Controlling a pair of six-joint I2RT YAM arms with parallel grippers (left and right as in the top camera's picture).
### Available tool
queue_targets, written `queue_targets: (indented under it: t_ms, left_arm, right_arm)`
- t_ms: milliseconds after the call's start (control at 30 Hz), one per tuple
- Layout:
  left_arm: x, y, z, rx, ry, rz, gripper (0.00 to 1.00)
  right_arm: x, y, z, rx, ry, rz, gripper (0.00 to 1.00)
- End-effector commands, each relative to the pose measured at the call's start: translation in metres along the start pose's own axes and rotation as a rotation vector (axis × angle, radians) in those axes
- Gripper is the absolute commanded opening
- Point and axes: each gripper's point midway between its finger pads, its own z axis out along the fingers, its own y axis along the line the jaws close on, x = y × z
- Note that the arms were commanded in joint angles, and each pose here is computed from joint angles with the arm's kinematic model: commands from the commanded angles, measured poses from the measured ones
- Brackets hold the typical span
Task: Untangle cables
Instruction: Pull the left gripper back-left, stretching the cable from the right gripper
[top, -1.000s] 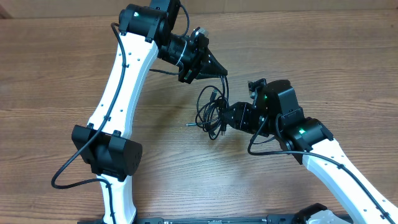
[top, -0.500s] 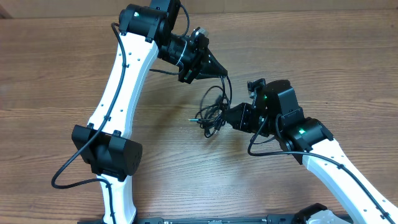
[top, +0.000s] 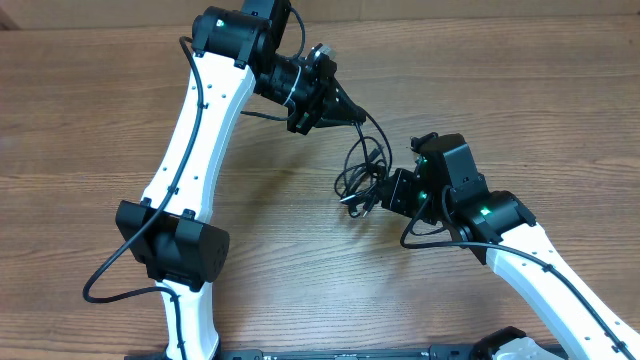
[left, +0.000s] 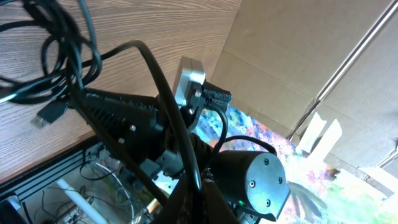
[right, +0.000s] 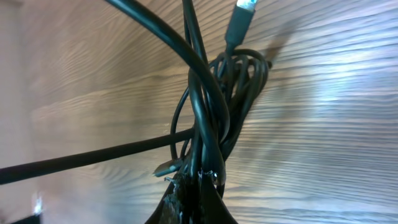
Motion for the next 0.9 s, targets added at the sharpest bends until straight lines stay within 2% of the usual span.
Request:
queue_targets:
  t_ms: [0, 367, 867]
  left_arm:
    - [0.002, -0.01, -0.018, 0.059, -0.014, 0.035, 0.04]
    - [-0.016, 0.014, -0.067, 0.079, -0.091, 0.005, 0.04]
    - [-0.028, 0.033, -0.101, 0.081, -0.166, 0.013, 0.04]
  right_arm:
    - [-0.012, -0.013, -0.002, 0.088, -0.067, 0.021, 0.04]
    - [-0.014, -0.023, -0.003, 0.142, -0.09, 0.025, 0.04]
    - [-0.022, -0.033, -0.006, 0.197, -0.136, 0.024, 0.04]
